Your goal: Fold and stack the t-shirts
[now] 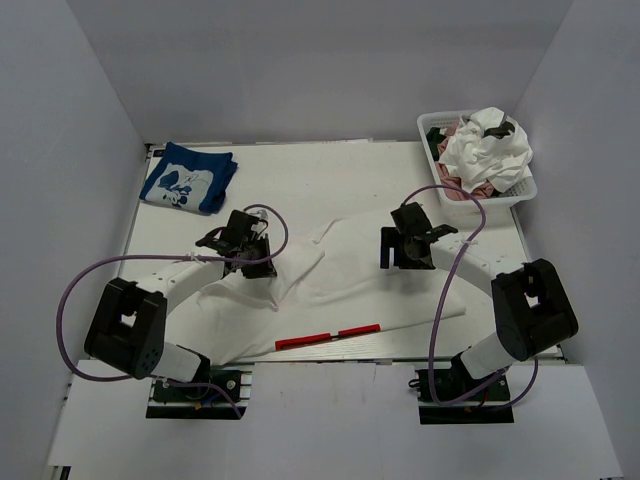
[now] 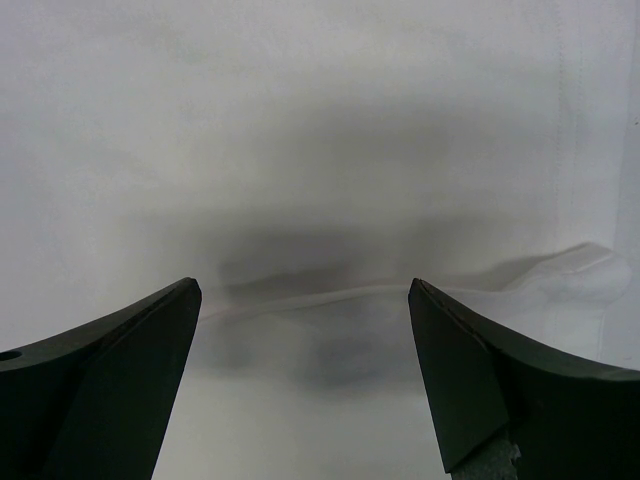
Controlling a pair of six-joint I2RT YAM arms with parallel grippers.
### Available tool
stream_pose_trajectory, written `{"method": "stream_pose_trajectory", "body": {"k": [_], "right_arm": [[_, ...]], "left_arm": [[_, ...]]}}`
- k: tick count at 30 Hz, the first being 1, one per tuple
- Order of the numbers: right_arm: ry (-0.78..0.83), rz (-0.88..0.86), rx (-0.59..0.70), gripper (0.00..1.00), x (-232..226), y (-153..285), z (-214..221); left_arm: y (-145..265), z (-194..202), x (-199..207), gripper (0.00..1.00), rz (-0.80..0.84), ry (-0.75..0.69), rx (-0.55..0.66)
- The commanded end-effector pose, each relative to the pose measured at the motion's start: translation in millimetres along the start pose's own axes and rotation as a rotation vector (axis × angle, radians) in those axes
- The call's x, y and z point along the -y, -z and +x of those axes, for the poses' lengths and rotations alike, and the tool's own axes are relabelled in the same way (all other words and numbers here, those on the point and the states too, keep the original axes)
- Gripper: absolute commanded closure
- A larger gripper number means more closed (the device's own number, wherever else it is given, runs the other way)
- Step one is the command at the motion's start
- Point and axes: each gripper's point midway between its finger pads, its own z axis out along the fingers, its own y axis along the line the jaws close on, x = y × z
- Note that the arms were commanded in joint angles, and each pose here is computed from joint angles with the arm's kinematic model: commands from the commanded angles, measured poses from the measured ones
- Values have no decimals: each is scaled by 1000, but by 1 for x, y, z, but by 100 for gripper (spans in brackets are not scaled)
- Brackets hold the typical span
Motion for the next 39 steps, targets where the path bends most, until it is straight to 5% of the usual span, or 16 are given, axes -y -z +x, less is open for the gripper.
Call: {"method": "stream_pose_trajectory", "body": {"k": [1,7,17,25,32,33,38,39], "right_arm": [[-4,-13,30,10,-1,4,-7],[-3,-21,40,10,-2,6,-8],[-2,1,78,10,0,10,-20],[8,65,82,10,5,9,-38],[-30,138,79,10,17,8,-43],[-31,135,77,10,16,8,-43],[-45,106,66,10,9,11,-43],[-44,86,68,10,6,14,-43]], "left_arm": [[8,-15,13,100,41,-24,47],[19,-41,13,100,12,-44,158],[35,-172,4,100,-204,-334,461],[-2,-260,-48,100,-442,-443,436],[-20,-263,-107,100,-704,-205,309],[-20,-263,-107,95,-702,-196,312],[-29,-267,-83,0,-557,-197,315],[-29,-267,-76,0,-519,-201,315]]}}
